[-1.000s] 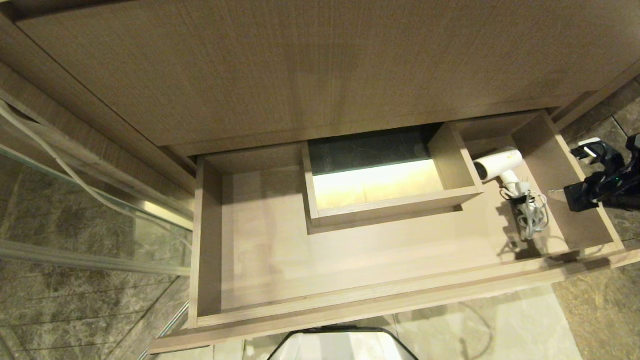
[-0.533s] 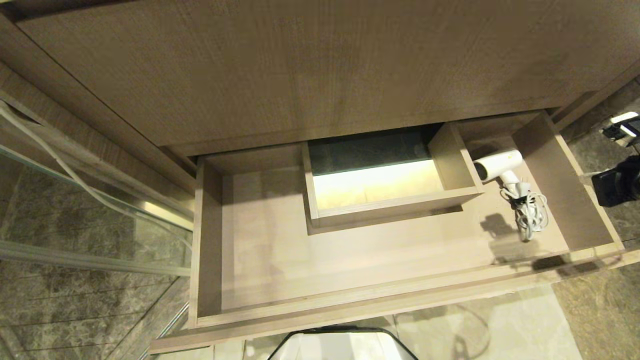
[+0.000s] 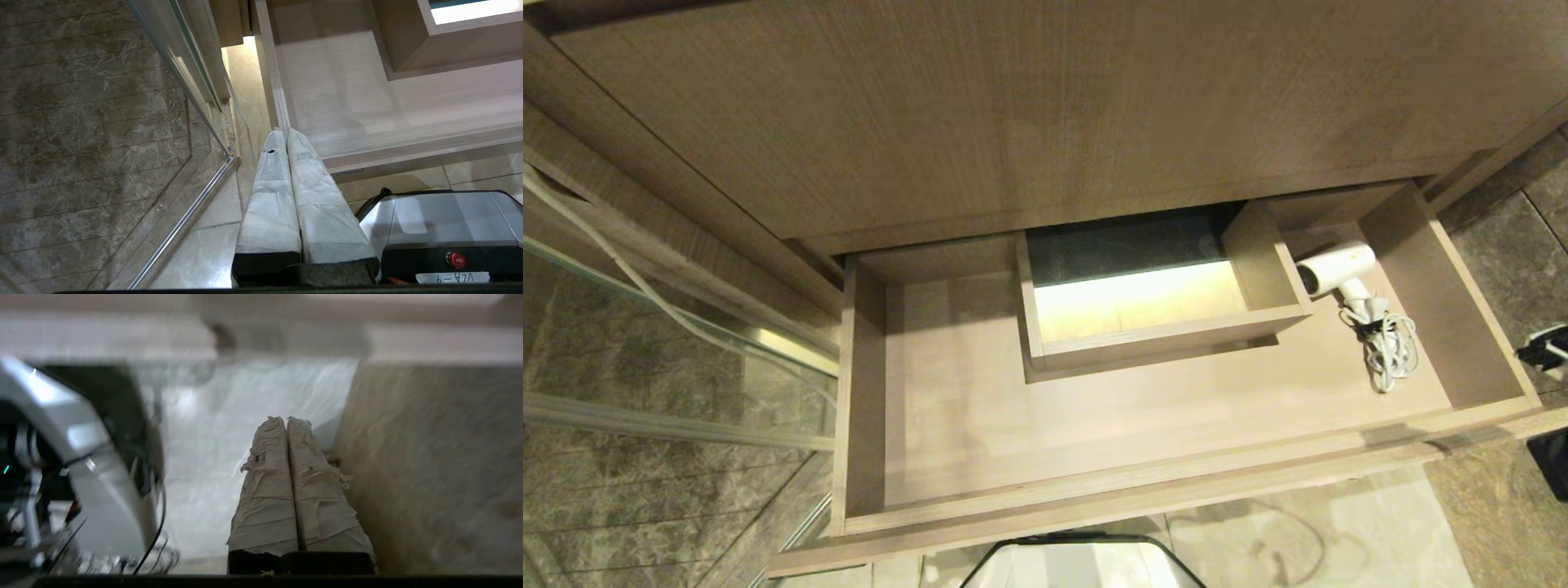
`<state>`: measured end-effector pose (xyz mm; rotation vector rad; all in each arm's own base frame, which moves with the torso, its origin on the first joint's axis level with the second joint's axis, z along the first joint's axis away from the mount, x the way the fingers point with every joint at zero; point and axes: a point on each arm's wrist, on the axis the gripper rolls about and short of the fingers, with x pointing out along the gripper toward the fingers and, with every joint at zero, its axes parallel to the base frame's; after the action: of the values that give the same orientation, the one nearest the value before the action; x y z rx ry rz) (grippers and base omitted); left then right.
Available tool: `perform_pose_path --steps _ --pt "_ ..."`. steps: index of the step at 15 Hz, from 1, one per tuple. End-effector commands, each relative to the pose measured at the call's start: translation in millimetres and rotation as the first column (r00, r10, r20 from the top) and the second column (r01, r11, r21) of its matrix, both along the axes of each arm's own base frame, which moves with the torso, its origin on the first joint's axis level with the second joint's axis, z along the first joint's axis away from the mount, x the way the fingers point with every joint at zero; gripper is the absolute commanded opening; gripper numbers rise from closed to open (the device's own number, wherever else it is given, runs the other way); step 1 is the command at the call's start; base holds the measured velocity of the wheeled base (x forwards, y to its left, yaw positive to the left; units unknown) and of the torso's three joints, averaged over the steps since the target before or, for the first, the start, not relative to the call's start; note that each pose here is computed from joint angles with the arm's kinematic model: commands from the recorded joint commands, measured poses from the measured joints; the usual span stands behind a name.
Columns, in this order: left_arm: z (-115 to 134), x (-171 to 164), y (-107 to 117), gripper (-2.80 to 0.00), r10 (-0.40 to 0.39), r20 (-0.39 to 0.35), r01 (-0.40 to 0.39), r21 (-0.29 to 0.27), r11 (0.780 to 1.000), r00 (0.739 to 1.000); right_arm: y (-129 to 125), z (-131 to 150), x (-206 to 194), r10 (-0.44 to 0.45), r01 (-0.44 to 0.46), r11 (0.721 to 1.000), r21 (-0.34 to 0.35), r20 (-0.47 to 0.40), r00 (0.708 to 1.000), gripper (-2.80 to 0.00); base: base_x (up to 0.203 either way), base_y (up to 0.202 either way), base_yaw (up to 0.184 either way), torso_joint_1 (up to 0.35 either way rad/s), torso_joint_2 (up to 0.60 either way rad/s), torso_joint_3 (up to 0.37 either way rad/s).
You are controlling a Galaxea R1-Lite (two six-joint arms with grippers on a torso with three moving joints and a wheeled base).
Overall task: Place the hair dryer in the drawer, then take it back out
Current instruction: Close the drawer
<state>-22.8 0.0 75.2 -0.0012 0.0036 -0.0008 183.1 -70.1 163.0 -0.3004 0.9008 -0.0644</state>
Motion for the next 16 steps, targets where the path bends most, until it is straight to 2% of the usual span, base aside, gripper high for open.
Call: perform_pose_path --steps 1,10,12,14,16 --pt "0.0 0.0 0.0 -2.80 -0.001 0.001 0.001 0.000 1.000 1.000 -0.9 -17.7 1.5 0.000 0.001 1.000 0.023 -0.055 0.998 -2.80 0.000 0.000 0.000 0.000 0.00 0.000" --pt "-0.4 0.1 0.0 -2.80 -0.001 -0.001 0.001 0.000 1.000 1.000 -22.3 -70.8 48.8 -0.002 0.009 0.998 0.054 -0.131 0.991 -2.80 0.000 0.000 0.000 0.000 0.00 0.000" --pt "-0.4 0.1 0.0 -2.80 -0.001 -0.001 0.001 0.000 1.000 1.000 -25.0 -64.0 56.2 0.012 -0.010 0.999 0.047 -0.048 0.999 -2.80 0.000 0.000 0.000 0.000 0.00 0.000" --pt "-0.4 0.1 0.0 -2.80 -0.001 -0.001 0.001 0.000 1.000 1.000 -24.8 -56.8 57.2 0.042 -0.042 0.996 0.078 0.005 0.999 -2.80 0.000 0.000 0.000 0.000 0.00 0.000" --pt "0.0 0.0 0.0 -2.80 -0.001 0.001 0.001 0.000 1.000 1.000 -26.7 -42.0 53.9 0.077 -0.088 0.991 0.098 0.110 0.991 -2.80 0.000 0.000 0.000 0.000 0.00 0.000"
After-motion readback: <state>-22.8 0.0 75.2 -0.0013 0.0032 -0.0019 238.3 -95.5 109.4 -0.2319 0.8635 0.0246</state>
